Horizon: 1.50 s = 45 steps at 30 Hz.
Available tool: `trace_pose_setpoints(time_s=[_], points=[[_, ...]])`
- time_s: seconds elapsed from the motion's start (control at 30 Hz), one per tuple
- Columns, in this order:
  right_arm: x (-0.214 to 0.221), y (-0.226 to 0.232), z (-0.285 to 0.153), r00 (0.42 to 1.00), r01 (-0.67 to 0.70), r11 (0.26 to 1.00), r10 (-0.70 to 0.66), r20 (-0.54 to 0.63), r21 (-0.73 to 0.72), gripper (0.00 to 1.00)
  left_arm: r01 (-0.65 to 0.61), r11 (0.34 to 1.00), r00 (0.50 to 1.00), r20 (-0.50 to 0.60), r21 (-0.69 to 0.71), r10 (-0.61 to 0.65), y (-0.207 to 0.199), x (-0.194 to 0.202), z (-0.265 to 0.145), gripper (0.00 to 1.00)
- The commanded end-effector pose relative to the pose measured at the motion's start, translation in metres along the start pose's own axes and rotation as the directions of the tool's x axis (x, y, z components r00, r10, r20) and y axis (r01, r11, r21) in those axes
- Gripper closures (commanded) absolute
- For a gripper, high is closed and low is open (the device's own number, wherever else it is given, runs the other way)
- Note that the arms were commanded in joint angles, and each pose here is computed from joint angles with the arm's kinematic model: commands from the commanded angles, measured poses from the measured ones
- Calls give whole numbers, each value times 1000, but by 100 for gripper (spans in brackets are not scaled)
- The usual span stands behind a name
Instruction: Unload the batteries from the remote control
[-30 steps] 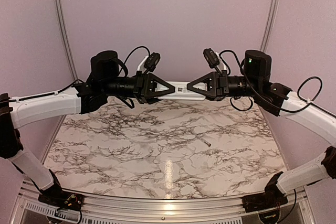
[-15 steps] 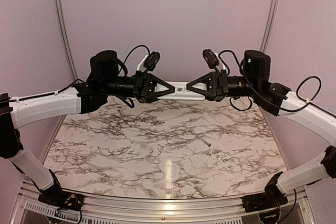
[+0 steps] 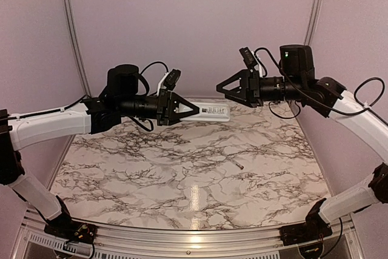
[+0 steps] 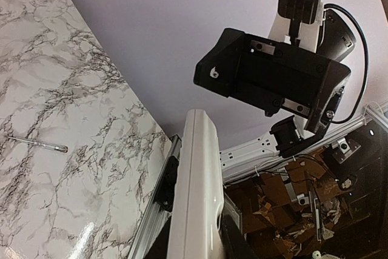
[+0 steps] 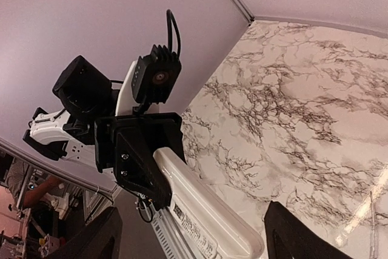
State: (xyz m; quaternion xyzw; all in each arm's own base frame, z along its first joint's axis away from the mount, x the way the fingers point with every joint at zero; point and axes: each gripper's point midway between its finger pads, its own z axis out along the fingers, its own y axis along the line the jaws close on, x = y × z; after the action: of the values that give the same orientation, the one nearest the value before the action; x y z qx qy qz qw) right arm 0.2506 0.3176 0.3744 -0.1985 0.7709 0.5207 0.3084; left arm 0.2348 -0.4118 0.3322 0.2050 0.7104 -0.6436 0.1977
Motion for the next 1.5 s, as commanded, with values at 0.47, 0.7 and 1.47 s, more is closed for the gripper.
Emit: trace_pose_setpoints(time_s=[0.47,0.7,1.47], points=[[-9,-18,-43,991,-86,965,57,121,247,21,35,970,987,158,-241,4,34,-14,-33,100],[-4,-21,-38,986,-122,970,93,140,212,20,69,968,985,170,-240,-27,41,-13,-31,100],[-14,-30,-75,949,-126,944,25,313,306,2,102,964,984,166,-244,-62,56,-22,-10,100]])
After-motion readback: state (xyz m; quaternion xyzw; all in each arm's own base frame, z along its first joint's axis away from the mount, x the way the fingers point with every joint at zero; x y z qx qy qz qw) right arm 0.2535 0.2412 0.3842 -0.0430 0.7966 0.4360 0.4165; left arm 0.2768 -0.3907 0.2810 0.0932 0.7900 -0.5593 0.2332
